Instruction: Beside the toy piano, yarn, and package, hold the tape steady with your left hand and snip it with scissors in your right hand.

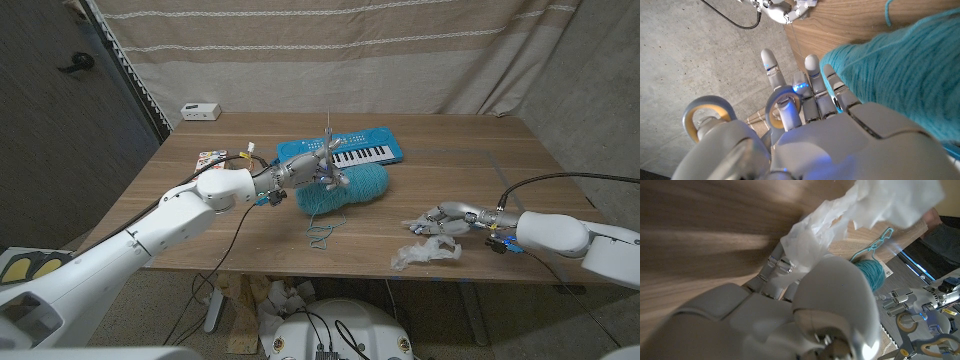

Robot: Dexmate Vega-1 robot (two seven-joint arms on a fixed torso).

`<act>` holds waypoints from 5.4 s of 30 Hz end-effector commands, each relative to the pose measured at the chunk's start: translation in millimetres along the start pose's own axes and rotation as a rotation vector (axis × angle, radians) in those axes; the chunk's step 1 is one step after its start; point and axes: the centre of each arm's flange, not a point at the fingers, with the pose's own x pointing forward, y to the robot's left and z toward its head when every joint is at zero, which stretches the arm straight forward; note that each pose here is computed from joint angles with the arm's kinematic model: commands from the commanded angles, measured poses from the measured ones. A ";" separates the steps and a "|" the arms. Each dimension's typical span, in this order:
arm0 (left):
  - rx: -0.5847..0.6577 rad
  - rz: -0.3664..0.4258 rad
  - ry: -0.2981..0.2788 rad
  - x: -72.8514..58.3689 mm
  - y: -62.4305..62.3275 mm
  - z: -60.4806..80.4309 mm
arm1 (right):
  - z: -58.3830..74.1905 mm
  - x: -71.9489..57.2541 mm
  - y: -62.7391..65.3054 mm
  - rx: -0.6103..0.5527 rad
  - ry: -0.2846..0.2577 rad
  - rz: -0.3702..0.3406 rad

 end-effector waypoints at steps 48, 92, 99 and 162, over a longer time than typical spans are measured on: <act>-0.028 0.039 -0.020 11.5 2.9 2.4 | -1.3 -9.4 -92.4 0.219 -0.116 -0.294; -0.028 0.030 -0.042 27.1 0.4 6.6 | 17.7 3.7 -161.3 0.234 -0.219 -0.536; -0.028 0.026 -0.045 29.5 -0.3 6.4 | 23.5 6.7 -168.9 0.242 -0.229 -0.576; -0.029 0.035 -0.126 48.2 -16.8 9.4 | 41.4 21.4 -213.6 0.390 -0.315 -0.861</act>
